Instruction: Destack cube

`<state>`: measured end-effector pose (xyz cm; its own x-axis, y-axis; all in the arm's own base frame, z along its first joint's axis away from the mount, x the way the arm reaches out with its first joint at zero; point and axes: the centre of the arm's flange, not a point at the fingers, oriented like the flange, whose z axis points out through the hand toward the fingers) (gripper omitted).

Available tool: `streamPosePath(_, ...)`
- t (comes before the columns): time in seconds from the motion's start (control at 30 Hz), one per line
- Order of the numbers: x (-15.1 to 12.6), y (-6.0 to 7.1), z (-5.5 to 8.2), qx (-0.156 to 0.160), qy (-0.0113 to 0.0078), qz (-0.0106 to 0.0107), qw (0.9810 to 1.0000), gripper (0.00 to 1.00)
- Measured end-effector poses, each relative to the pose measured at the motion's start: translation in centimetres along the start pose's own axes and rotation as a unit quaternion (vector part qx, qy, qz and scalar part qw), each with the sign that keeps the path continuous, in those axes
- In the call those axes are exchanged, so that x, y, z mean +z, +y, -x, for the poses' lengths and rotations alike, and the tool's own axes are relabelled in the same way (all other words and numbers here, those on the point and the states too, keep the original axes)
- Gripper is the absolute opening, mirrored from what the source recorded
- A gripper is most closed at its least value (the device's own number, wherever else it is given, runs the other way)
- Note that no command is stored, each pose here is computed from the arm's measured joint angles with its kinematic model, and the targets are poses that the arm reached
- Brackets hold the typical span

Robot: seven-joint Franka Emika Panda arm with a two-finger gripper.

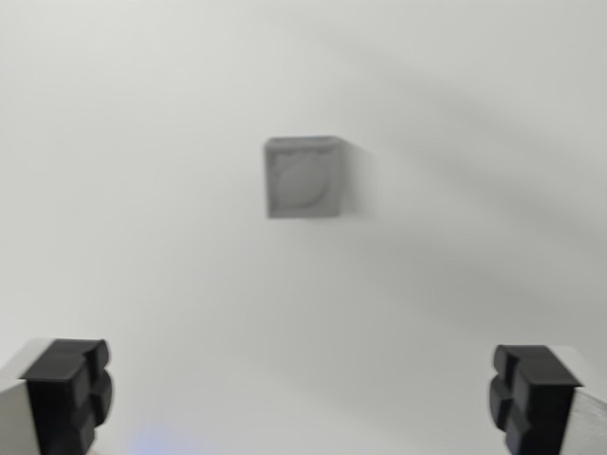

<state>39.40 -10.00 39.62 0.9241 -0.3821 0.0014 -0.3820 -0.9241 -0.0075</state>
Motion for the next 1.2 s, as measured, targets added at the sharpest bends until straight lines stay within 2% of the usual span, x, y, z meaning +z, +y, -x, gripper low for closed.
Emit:
streamPosePath(0.43,-1.7,0.0,0.0,0.000,-0.0004,0.0002,1.0000,1.00)
streamPosePath(1.2,-1.7,0.0,0.0,0.000,-0.0010,0.0003,1.0000,1.00)
